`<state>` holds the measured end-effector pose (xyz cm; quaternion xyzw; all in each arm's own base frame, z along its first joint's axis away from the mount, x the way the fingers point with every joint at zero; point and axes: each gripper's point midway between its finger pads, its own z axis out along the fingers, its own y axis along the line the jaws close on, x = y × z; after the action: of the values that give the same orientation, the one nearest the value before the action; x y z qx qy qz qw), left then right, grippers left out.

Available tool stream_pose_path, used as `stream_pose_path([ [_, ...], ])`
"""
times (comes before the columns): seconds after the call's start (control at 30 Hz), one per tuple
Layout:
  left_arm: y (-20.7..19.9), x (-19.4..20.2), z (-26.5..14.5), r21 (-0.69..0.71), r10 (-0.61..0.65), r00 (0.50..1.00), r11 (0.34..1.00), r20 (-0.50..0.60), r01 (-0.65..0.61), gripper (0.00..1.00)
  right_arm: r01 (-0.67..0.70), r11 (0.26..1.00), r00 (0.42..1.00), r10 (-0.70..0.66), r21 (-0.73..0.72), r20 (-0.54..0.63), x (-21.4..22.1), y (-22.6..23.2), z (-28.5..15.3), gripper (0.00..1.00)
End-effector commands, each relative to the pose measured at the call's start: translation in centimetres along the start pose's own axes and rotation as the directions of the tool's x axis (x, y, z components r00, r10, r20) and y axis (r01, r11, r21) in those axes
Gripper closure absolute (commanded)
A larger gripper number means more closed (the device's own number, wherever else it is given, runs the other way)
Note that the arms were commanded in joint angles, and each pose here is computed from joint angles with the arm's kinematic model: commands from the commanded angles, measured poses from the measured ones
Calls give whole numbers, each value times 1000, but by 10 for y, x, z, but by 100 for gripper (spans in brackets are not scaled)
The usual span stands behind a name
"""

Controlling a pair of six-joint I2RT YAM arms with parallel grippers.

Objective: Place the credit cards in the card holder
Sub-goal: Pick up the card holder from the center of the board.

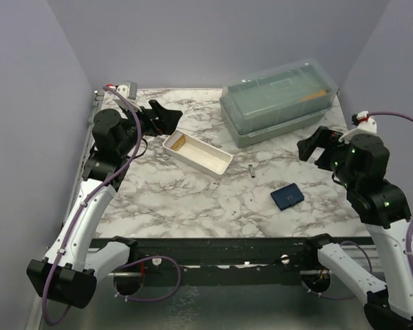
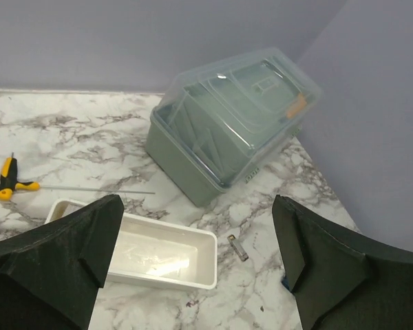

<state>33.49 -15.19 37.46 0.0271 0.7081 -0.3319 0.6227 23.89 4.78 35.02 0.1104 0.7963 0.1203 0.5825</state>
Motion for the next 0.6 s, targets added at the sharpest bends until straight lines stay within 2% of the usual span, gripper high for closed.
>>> stream_pose_path([
  [0.0,-19,18,2,100,22,999,995,-49,-17,1,-58,995,994,65,85,-83,34,-16,14,0],
  [0.17,-32,44,11,164,4,991,986,-133,18,1,-84,991,967,107,104,-233,98,-21,45,0],
  [0.33,-43,61,16,201,-10,982,978,-189,48,1,-176,962,902,242,209,-359,162,-34,66,0],
  [0.47,-57,77,18,245,-19,970,966,-244,80,1,-313,857,817,462,408,-343,197,-66,67,0],
  [0.57,-68,83,16,273,-20,963,957,-268,96,1,-370,755,791,562,542,-243,207,-98,57,0],
])
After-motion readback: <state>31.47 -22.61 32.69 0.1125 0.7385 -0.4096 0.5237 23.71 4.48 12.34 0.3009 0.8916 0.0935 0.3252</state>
